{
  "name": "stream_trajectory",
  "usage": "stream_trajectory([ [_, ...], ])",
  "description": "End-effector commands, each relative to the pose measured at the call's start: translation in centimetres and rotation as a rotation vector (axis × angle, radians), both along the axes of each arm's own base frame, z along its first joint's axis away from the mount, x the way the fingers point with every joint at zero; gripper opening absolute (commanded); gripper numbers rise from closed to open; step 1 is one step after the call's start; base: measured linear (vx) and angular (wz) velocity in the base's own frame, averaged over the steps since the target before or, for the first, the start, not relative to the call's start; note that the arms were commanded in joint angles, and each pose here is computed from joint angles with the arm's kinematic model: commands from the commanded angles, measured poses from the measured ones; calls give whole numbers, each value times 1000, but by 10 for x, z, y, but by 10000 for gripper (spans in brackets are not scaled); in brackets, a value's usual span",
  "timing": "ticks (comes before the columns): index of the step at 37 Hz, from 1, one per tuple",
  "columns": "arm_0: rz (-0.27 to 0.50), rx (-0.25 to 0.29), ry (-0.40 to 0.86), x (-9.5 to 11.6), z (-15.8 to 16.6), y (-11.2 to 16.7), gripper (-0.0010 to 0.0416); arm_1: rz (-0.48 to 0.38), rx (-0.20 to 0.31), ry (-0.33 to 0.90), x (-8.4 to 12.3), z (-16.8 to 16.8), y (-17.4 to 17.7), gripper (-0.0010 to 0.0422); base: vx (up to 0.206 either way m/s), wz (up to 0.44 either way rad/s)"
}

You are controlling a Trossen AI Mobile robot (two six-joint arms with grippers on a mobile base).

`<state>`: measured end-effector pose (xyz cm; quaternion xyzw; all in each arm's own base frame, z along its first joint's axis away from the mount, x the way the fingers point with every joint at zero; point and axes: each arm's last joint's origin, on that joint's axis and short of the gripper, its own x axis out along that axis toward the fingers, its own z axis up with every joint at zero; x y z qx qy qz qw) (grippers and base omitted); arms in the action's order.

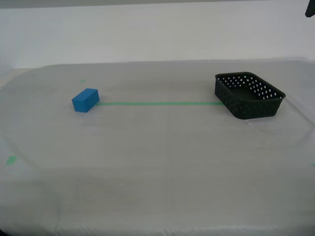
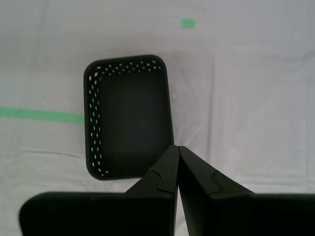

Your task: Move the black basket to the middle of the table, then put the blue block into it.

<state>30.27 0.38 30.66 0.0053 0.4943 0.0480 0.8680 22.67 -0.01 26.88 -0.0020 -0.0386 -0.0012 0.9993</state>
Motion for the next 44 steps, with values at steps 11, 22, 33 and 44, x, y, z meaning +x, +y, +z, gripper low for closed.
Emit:
stream_trajectory([
  [11,75,-30,173,31,3,2,-1,-2,2,-6,0,1,0,0,0,0],
  [22,132,-37,227,55,2,3,-1,-2,2,-6,0,1,0,0,0,0],
  [33,146,-37,287,74,-11,5,-1,-2,2,-6,0,1,0,0,0,0],
  [44,191,-41,352,86,-38,8,0,-2,2,-6,0,1,0,0,0,0],
])
